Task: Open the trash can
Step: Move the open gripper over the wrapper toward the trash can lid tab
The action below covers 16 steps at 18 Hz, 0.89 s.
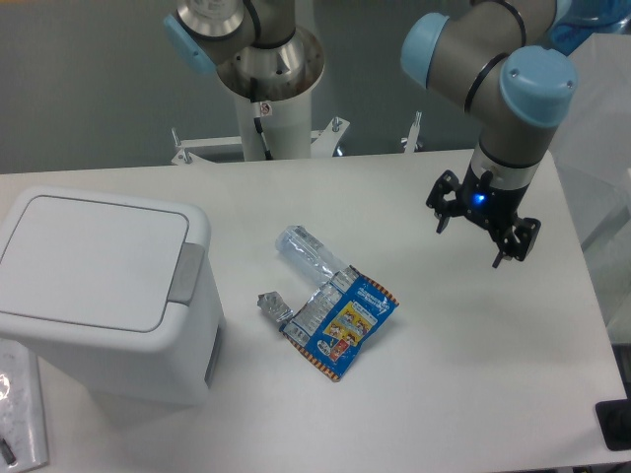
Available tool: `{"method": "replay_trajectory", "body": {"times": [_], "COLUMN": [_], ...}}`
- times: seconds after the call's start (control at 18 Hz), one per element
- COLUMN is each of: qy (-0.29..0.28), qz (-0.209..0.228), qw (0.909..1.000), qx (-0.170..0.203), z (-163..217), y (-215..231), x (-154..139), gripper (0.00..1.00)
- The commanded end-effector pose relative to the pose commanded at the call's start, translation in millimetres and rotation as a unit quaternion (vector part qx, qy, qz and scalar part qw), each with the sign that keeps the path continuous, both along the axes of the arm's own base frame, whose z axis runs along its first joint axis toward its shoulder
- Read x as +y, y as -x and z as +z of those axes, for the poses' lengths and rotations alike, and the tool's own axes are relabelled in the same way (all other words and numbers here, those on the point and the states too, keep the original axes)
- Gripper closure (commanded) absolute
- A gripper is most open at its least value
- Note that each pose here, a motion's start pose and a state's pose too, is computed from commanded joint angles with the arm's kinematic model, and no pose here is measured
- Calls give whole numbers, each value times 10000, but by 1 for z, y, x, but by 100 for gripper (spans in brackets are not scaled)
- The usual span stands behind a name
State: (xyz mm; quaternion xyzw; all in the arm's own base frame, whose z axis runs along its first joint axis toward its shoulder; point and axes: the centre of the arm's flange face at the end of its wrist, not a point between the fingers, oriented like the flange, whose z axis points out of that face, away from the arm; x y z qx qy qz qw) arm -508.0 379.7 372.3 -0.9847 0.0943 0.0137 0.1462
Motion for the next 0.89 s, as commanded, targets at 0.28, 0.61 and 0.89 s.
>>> {"method": "replay_trajectory", "body": {"times": [0.28, 0.61, 0.89], "qy": [-893, -1663, -1845], "qz": [790, 1515, 1592], "qw": [9925, 9693, 9621], "qx": [-259, -994, -1224], "z": [16, 50, 88], "y": [-9, -26, -72], "x": [29, 56, 113], "gripper": [0, 0, 0]}}
